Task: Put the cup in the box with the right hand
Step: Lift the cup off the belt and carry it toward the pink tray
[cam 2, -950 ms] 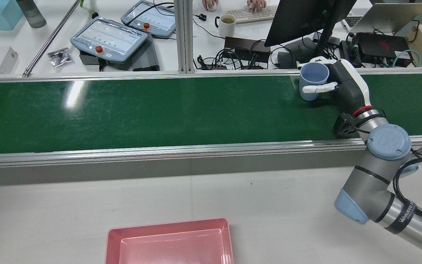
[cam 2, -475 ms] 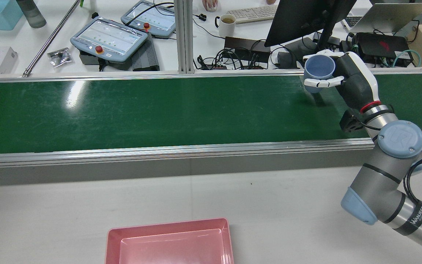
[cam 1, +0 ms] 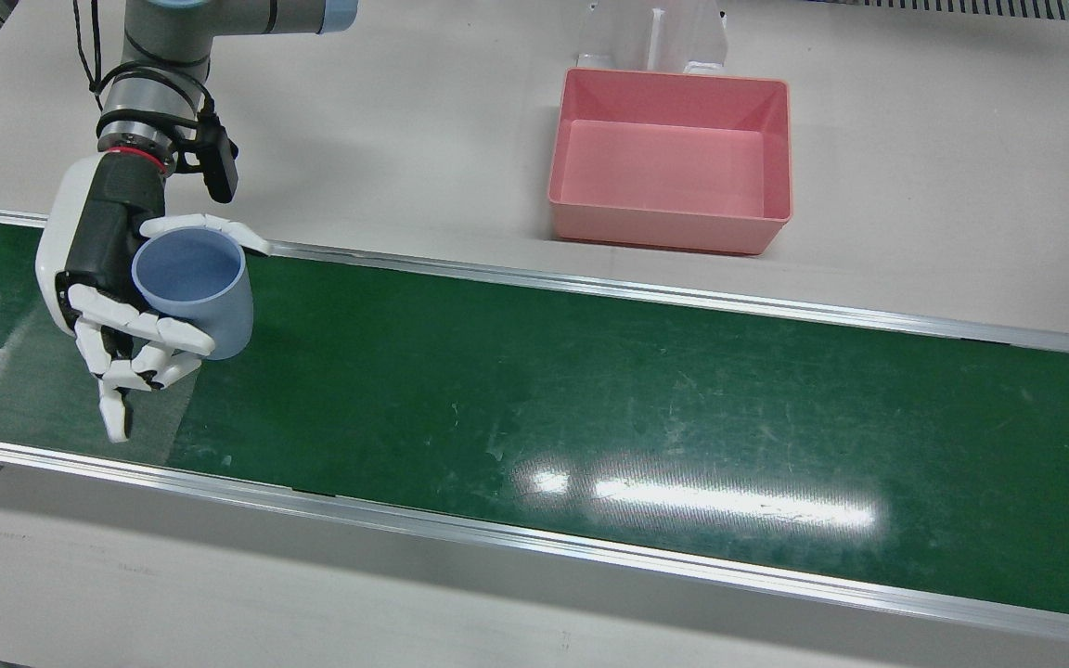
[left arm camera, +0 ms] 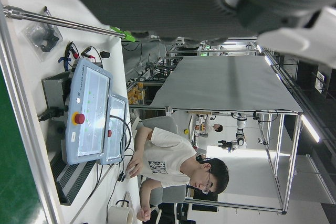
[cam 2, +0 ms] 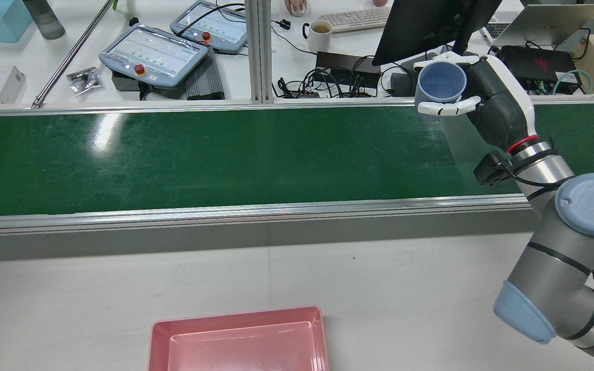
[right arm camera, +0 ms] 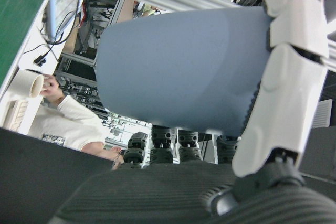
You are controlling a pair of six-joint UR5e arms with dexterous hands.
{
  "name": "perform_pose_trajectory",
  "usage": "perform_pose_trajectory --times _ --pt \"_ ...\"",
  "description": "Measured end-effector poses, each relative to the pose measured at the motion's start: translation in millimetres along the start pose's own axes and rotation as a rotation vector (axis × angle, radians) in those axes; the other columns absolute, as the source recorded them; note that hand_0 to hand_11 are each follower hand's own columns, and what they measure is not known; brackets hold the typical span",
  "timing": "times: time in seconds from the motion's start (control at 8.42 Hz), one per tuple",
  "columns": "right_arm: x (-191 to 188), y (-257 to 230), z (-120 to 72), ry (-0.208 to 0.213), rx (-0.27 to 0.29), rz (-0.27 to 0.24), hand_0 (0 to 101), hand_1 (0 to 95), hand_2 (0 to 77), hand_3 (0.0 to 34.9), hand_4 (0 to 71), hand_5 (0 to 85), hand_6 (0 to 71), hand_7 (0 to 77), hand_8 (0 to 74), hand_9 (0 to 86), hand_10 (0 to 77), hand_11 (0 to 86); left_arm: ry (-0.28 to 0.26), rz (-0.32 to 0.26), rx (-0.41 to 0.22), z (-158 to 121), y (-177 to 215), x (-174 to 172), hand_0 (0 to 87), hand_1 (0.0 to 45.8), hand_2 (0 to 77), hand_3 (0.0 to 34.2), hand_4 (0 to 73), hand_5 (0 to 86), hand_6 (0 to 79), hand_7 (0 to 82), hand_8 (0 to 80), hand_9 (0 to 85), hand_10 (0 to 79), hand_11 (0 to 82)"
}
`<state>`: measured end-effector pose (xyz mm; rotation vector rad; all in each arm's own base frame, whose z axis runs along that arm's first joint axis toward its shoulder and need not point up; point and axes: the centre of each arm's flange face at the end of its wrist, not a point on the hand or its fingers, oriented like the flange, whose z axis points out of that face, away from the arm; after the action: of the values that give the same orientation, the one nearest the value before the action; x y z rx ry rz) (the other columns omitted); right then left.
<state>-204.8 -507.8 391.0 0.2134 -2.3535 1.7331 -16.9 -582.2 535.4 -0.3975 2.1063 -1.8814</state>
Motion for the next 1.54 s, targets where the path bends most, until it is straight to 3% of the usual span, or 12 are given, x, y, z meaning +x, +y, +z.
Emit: perform_pose_trajectory --times 0.12,0.24,0.36,0.59,0.95,1.19,1.31,1.54 --pt "0.0 29.8 -6.3 0.007 -0.052 0.008 57 8.7 21.8 0.0 40.4 6.5 28.4 69.8 30.5 53.5 7.1 12.0 0.000 0.000 0.000 0.0 0.0 -0.1 0.0 0.5 0.5 0.0 0.0 0.0 0.0 0.0 0.0 0.5 0.0 0.0" --pt "4.7 56.6 -12.4 0.028 -0.104 0.028 56 7.6 23.5 0.0 43.1 6.5 31.6 69.8 33.3 56.7 8.7 12.5 -0.001 0.000 0.001 0.0 -0.1 -0.2 0.0 0.5 0.5 0.0 0.0 0.0 0.0 0.0 0.0 0.5 0.0 0.0" --pt "9.8 80.8 -18.1 0.061 -0.161 0.040 53 6.5 24.0 0.0 43.6 7.1 32.7 69.8 36.0 60.0 12.5 18.5 0.000 0.000 0.001 -0.1 -0.1 0.0 0.0 0.5 0.5 0.0 0.0 0.0 0.0 0.0 0.0 0.5 0.0 0.0" --pt "24.2 130.9 -36.5 0.138 -0.290 0.032 52 6.5 24.0 0.0 44.2 7.1 32.7 69.8 37.1 60.5 12.5 19.6 -0.001 0.000 0.001 -0.1 -0.1 -0.1 0.0 0.5 0.5 0.0 0.0 0.0 0.0 0.0 0.0 0.5 0.0 0.0" --pt "90.5 207.1 -100.4 0.271 -0.450 -0.015 50 6.5 24.0 0.0 44.7 6.0 33.3 69.8 37.6 62.7 15.3 22.4 -0.001 0.000 0.001 0.0 -0.1 -0.2 0.0 0.5 0.5 0.0 0.0 0.0 0.0 0.0 0.0 0.5 0.0 0.0" --pt "137.8 230.5 -140.9 0.339 -0.482 -0.059 50 5.4 24.0 0.0 44.7 6.0 33.3 69.8 37.6 61.1 12.5 22.9 -0.001 0.000 0.000 0.0 0.0 -0.2 0.0 0.5 0.5 0.0 0.0 0.0 0.0 0.0 0.0 0.5 0.0 0.0" --pt "159.7 233.7 -155.2 0.369 -0.482 -0.085 50 5.4 24.0 0.0 44.7 6.0 33.3 69.8 38.2 62.2 14.7 22.9 0.000 0.000 0.000 0.0 0.0 0.0 0.0 0.5 0.5 0.0 0.0 0.0 0.0 0.0 0.0 0.5 0.0 0.0" --pt "193.1 224.9 -168.5 0.419 -0.469 -0.131 50 6.0 22.9 0.0 44.7 6.0 33.3 69.8 38.2 62.2 16.9 24.5 0.000 0.000 0.000 -0.2 0.2 0.5 0.0 0.5 0.5 0.0 0.0 0.0 0.0 0.0 0.0 0.5 0.0 0.0"
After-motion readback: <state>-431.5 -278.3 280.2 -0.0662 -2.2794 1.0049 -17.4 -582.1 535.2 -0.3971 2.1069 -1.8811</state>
